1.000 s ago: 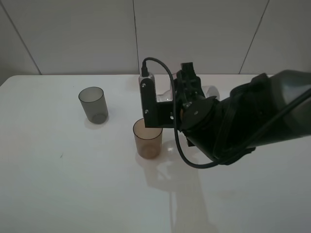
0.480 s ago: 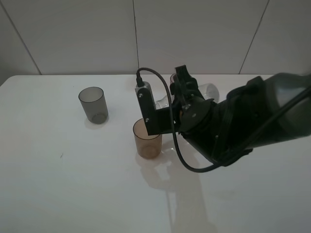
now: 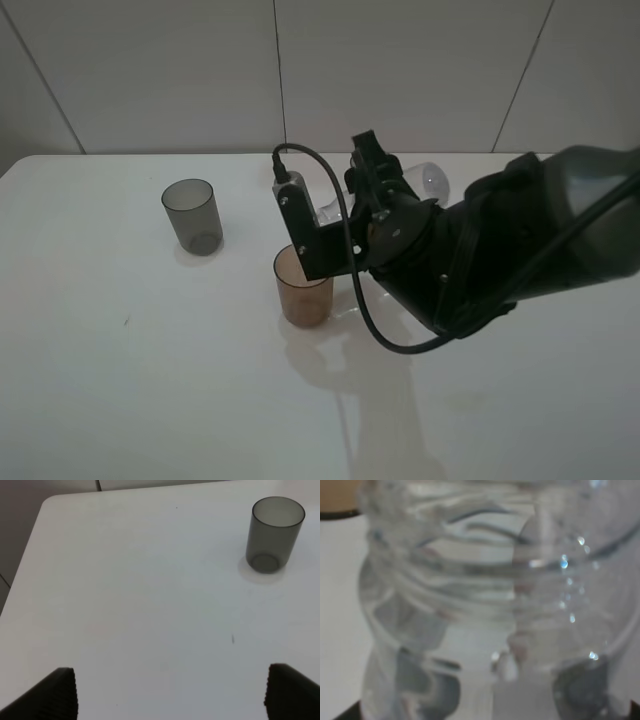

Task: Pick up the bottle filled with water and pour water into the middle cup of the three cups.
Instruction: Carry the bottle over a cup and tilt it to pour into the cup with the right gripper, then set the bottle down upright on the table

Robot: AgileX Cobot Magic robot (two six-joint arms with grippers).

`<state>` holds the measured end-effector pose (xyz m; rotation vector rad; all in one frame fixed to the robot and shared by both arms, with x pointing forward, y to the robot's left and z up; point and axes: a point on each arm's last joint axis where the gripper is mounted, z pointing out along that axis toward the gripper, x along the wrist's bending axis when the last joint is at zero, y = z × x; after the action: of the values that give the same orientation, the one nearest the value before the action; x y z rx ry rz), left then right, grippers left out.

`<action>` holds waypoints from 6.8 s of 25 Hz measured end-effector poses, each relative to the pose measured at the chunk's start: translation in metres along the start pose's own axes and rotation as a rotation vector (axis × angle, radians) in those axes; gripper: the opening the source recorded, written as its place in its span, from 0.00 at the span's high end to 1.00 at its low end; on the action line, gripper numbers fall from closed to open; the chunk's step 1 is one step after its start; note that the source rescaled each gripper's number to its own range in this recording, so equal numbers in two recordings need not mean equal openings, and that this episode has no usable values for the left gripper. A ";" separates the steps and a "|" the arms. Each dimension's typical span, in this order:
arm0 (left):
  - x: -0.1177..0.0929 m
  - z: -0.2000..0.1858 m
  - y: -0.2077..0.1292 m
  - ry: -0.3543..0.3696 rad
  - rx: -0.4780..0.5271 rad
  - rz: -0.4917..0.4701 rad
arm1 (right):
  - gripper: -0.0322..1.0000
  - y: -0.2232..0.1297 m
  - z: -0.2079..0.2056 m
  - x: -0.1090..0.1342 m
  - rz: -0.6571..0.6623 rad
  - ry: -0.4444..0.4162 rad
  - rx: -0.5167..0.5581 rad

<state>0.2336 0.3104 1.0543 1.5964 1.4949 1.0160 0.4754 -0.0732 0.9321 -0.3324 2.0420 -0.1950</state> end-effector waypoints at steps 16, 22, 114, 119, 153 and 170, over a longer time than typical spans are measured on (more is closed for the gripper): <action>0.000 0.000 0.000 0.000 0.000 0.000 | 0.94 0.002 0.000 -0.015 -0.051 -0.044 0.018; 0.000 0.000 0.000 0.000 0.000 0.000 | 0.94 0.001 0.000 -0.016 -0.105 -0.047 0.027; 0.000 0.000 0.000 0.000 0.000 0.000 | 0.94 0.010 -0.007 -0.015 -0.319 -0.058 -0.004; 0.000 0.000 0.000 0.000 0.000 0.000 | 0.94 -0.003 -0.013 -0.028 -0.199 -0.022 -0.054; 0.000 0.000 0.000 0.000 0.000 0.000 | 0.94 -0.101 0.047 0.045 1.797 0.250 -0.374; 0.000 0.000 0.000 0.000 0.000 0.000 | 0.94 -0.092 0.073 0.083 1.770 0.187 -0.348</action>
<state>0.2336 0.3104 1.0543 1.5964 1.4949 1.0160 0.5163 -0.1864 0.8533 1.3262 1.8225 1.2212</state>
